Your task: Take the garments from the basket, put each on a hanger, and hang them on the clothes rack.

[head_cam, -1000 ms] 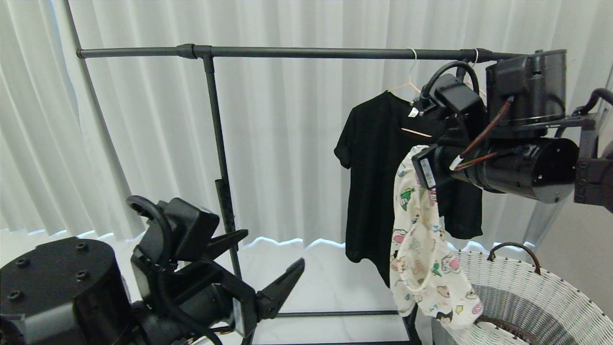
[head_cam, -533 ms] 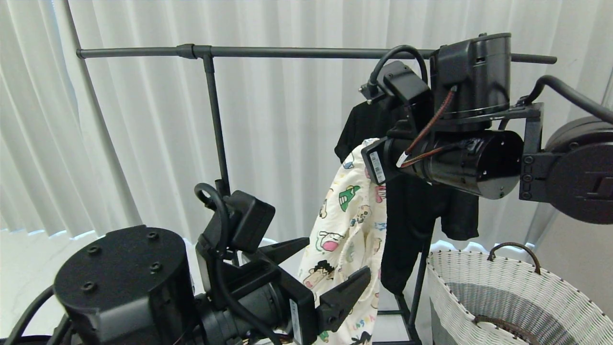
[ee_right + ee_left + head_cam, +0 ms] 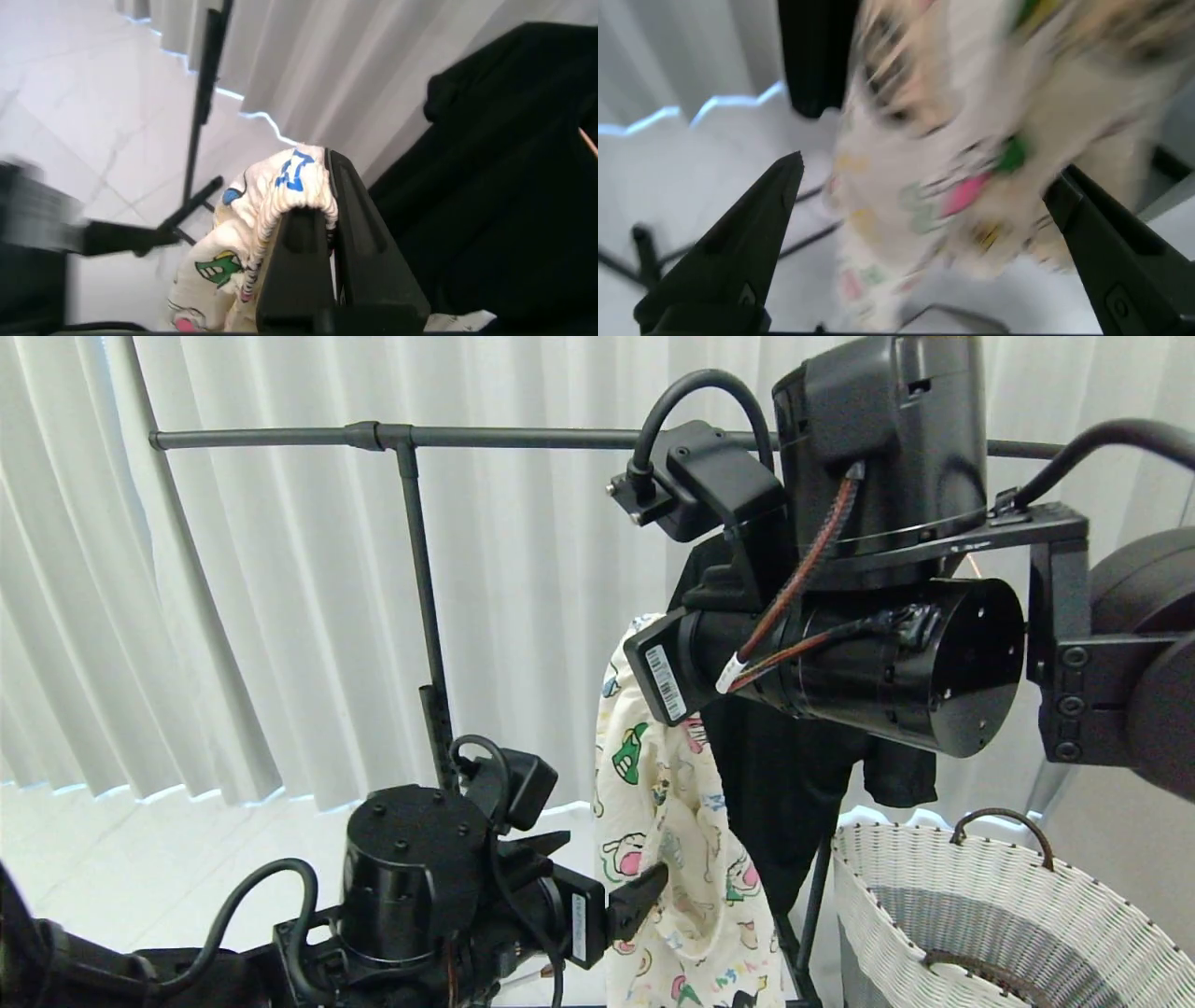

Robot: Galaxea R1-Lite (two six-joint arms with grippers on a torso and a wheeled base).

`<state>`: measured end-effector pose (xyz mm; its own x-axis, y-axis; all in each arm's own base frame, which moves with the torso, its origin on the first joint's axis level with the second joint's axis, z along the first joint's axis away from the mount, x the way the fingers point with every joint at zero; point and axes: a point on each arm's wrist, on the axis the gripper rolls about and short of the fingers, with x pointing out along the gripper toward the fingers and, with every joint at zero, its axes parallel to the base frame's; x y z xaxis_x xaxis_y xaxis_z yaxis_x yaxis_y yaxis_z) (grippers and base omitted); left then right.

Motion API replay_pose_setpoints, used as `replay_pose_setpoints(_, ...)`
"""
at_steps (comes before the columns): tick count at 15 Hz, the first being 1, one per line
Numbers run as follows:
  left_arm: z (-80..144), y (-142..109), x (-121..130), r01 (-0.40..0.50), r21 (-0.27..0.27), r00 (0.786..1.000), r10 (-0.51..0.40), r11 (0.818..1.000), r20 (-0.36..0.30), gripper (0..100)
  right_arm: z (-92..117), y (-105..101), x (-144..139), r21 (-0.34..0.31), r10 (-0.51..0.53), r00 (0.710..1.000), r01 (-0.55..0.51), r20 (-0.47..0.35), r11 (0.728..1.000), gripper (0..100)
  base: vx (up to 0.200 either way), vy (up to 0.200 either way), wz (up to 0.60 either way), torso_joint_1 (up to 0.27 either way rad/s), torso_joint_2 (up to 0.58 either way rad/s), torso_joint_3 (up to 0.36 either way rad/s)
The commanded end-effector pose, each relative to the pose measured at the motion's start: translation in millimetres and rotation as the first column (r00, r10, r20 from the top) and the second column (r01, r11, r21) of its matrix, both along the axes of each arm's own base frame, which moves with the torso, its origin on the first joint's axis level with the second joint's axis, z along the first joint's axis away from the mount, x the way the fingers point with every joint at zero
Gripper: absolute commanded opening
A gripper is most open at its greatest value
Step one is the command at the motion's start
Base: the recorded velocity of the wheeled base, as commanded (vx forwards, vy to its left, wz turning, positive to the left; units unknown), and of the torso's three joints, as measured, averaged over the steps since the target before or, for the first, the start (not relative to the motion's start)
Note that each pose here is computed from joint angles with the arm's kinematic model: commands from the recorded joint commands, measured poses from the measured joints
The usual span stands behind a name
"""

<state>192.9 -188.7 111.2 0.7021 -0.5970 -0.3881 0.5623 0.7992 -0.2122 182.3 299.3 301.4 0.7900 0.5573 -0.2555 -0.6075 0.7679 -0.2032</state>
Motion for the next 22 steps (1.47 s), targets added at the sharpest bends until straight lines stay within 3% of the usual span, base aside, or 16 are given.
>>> replay_pose_setpoints(1,-26.8,-0.4,2.3,-0.011,0.078,0.997,0.017,0.997,-0.070,100,7.8,1.6,-3.1,0.022,0.009,1.000,-0.009,0.010,1.000,0,0.000,0.000,0.00,0.000,0.00,0.000)
replay_pose_setpoints(4,-38.0,-3.6,1.2,-0.038,0.127,0.996,0.049,0.991,-0.081,100,9.3,-0.2,-2.9,0.026,0.004,1.000,-0.004,0.011,1.000,0,0.000,0.000,0.00,0.000,0.00,0.000)
replay_pose_setpoints(7,-45.3,10.6,-13.0,-0.036,0.178,0.993,0.055,0.983,-0.103,100,7.0,-4.5,5.2,0.019,-0.022,1.000,0.022,0.007,1.000,0,0.000,0.000,0.00,0.000,0.00,0.000)
replay_pose_setpoints(10,-31.4,27.1,-28.1,-0.059,0.157,0.995,0.070,0.986,-0.066,100,2.8,-15.4,14.9,-0.025,-0.069,0.997,0.069,-0.015,0.997,0,0.000,0.000,0.00,0.000,0.00,0.000)
replay_pose_setpoints(15,-39.4,54.4,-54.6,-0.061,0.212,0.992,0.083,0.975,-0.094,100,7.5,-23.3,10.9,-0.038,-0.072,0.997,0.071,-0.021,0.997,0,0.000,0.000,0.00,0.000,0.00,0.000)
replay_pose_setpoints(16,-38.6,53.6,-53.8,-0.063,0.209,0.992,0.084,0.976,-0.091,0,8.4,-24.6,10.1,-0.038,-0.072,0.997,0.071,-0.021,0.997,0,0.000,0.000,0.00,0.000,0.00,0.000)
replay_pose_setpoints(19,-37.2,52.8,-52.3,-0.076,0.221,0.993,0.094,0.972,-0.069,0,9.0,-31.8,6.6,-0.061,-0.077,0.996,0.074,-0.037,0.995,0,0.000,0.000,0.00,0.000,0.00,0.000)
replay_pose_setpoints(21,-36.1,54.5,-51.1,-0.119,0.293,0.992,0.123,0.949,0.006,0,2.8,-47.5,8.4,-0.092,-0.115,0.991,0.109,-0.064,0.990,0,0.000,0.000,0.00,0.000,0.00,0.000)
replay_pose_setpoints(22,-25.7,56.0,-52.2,-0.125,0.291,0.992,0.109,0.949,0.069,0,-2.3,-63.0,8.1,-0.118,-0.146,0.986,0.136,-0.080,0.984,0,0.000,0.000,0.00,0.000,0.00,0.000)
